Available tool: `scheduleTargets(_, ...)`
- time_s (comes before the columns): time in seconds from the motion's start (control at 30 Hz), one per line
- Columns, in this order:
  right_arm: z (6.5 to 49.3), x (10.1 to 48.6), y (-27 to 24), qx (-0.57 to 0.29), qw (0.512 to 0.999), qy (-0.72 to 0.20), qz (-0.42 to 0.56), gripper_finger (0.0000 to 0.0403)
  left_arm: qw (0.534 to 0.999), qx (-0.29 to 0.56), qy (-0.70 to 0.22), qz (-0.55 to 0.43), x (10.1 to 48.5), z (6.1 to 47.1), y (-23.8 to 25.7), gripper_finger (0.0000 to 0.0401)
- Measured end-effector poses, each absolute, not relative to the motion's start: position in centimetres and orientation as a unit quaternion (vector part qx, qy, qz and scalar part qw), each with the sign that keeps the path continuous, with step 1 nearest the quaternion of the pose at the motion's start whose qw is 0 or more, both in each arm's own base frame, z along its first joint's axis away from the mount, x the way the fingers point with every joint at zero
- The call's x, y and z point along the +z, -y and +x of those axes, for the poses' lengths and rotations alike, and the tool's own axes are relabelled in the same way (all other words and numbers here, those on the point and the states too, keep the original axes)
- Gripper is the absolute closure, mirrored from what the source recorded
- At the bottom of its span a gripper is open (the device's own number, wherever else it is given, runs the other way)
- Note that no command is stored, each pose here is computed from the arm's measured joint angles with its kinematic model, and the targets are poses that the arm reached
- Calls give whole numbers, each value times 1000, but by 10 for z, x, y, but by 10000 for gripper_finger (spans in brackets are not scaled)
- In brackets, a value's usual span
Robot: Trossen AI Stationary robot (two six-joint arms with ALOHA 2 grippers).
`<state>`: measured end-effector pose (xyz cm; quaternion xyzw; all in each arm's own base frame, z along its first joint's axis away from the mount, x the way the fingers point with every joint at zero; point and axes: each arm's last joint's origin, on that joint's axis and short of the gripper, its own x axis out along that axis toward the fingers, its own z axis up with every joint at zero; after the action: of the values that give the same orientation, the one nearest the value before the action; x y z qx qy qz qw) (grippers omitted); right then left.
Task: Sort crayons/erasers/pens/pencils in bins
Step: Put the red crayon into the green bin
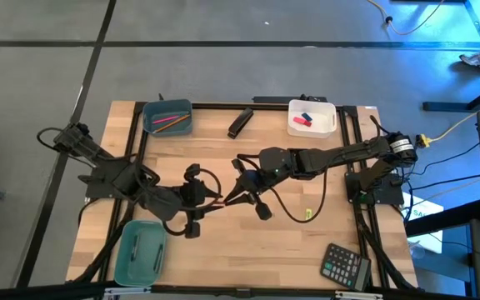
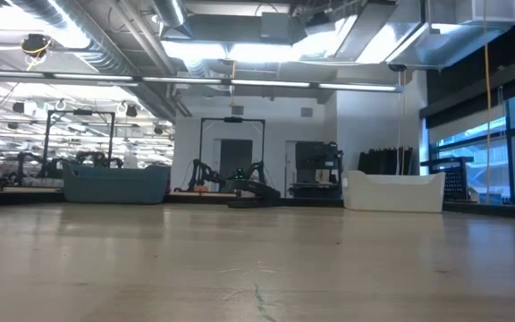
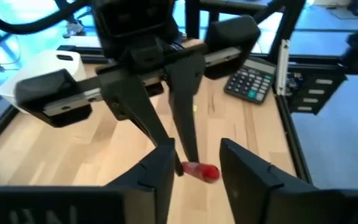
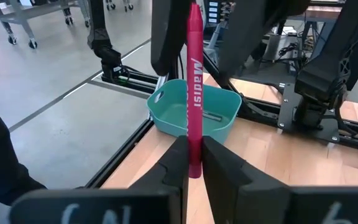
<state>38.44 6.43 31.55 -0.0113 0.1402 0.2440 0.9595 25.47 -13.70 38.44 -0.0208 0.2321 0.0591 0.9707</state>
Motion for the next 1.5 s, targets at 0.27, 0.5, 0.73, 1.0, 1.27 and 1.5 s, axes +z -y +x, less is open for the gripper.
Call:
scheduleTargets(0.27,384,315,-64,244,960,-140,-12,359,966,53,-252,-25,381,253,137,317)
scheduleTargets(0.5,384,315,-64,244,959,-140,-12,359,966,52,-251,-26,381,253,137,347)
scheduleTargets(0.73,384,315,-64,245,959,-142,-11,359,966,52,-251,-17,381,253,136,392)
scheduleTargets(1.0,384,310,-59,180,968,-176,4,350,957,67,-280,-24,378,247,130,388)
scheduleTargets(1.27,377,291,-42,112,948,-292,65,280,833,52,-506,-216,367,193,115,388)
scheduleTargets(1.5,363,274,-37,25,906,-401,134,254,676,40,-669,-306,322,162,148,388)
